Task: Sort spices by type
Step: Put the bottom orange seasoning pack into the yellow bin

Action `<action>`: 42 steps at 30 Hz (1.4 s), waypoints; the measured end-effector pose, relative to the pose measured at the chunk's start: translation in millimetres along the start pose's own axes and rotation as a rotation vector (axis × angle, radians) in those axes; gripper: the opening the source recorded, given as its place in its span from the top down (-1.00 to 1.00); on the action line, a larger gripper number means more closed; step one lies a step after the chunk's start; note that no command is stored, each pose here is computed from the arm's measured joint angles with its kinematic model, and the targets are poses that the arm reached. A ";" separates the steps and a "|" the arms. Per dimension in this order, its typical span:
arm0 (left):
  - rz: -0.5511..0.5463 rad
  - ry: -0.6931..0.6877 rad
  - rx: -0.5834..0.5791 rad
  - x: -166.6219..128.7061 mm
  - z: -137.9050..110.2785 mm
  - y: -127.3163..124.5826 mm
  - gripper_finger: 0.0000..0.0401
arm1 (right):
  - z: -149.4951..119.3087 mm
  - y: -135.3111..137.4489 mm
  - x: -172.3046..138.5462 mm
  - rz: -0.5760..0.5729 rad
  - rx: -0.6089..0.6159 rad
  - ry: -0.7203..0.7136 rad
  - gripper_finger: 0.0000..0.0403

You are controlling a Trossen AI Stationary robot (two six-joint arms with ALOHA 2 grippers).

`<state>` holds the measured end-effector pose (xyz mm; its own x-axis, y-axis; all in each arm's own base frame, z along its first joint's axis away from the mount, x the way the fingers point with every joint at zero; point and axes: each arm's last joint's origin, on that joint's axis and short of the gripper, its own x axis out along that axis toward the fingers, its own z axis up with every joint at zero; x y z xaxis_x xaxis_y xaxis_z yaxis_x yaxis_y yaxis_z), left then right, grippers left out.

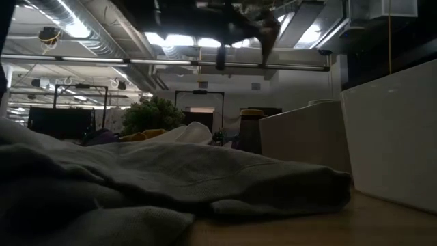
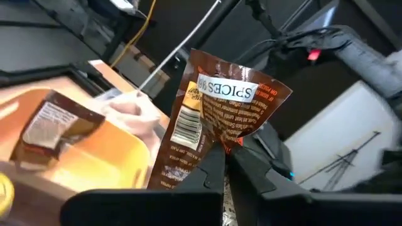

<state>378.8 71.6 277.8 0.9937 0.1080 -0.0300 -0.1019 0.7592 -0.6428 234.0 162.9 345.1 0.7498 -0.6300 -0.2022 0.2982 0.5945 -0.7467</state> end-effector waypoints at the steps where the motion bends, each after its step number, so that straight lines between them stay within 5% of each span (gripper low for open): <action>1: 0.005 -0.003 0.011 7.9 -0.6 4.5 0.99 | -0.9 -5.7 -1.5 0.000 0.010 -0.003 -0.33; 15: 0.048 -0.017 0.163 121.3 -20.8 63.9 0.99 | -16.5 -57.4 -15.7 0.047 0.138 -0.017 -0.33; 23: 0.099 0.034 0.216 132.4 -41.8 92.9 0.99 | -24.6 -56.3 -15.9 0.096 0.151 0.021 -0.33; 36: 0.086 0.040 0.321 133.2 -46.4 90.0 0.98 | -25.6 -55.5 -16.0 0.122 0.174 0.030 -0.33; 42: 0.084 0.037 0.354 133.2 -45.8 90.0 0.78 | -25.5 -54.5 -16.0 0.147 0.174 0.034 -0.33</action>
<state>504.1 125.0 180.9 0.9815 0.1608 -0.1035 -0.1866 0.9244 -0.3326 190.7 127.8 372.8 0.7736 -0.5446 -0.3240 0.2868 0.7568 -0.5874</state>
